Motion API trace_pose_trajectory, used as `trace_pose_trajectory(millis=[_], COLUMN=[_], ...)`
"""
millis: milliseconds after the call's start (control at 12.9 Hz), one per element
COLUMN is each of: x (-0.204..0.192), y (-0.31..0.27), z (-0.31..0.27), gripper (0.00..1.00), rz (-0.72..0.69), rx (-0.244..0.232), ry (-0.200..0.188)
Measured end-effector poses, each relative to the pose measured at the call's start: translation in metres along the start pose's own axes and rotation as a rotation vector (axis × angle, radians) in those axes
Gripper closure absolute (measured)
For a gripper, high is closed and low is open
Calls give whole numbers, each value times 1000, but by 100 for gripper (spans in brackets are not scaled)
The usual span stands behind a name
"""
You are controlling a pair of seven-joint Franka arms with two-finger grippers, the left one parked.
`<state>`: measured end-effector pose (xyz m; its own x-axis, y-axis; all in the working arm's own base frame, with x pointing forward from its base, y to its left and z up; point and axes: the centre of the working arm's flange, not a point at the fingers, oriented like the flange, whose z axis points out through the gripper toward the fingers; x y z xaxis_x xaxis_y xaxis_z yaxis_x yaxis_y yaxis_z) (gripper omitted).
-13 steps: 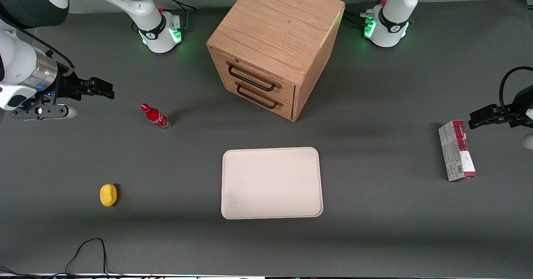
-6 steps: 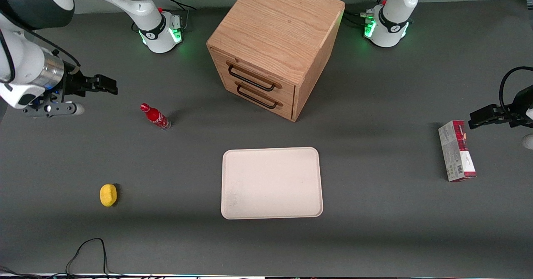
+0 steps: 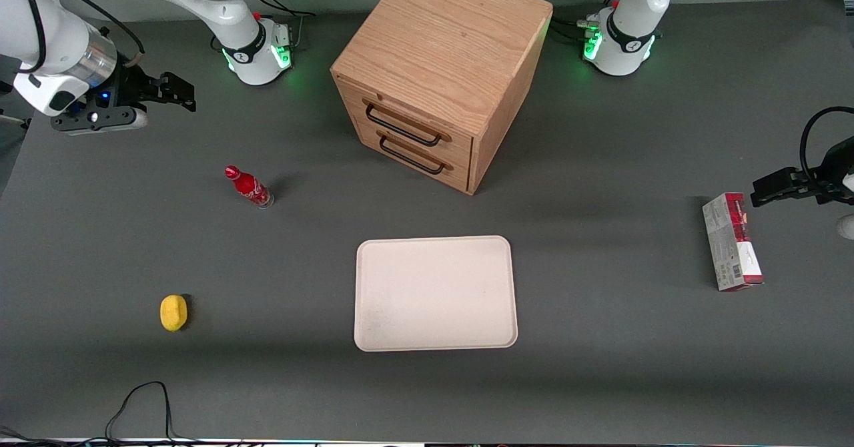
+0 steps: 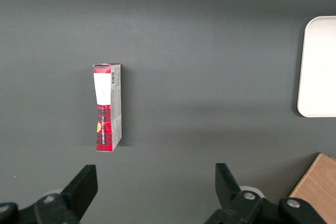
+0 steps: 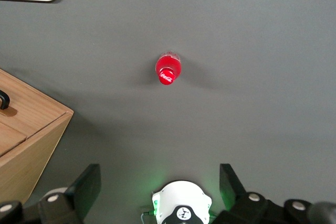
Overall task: Place coke bottle on tray
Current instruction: 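Move the open right gripper down over the red Coca-Cola bottle, then close the right gripper around the bottle's neck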
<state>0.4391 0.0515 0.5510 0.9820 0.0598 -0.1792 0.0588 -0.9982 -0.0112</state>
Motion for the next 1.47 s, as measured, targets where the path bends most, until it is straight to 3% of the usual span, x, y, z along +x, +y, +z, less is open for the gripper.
trace_pose_trajectory(millis=[310, 1006, 1471], x=[23, 54, 54], y=[0, 1, 2], z=[35, 185, 206], gripper=[0, 0, 0], rz=[1, 7, 8], rx=[1, -1, -1], ry=[15, 62, 61])
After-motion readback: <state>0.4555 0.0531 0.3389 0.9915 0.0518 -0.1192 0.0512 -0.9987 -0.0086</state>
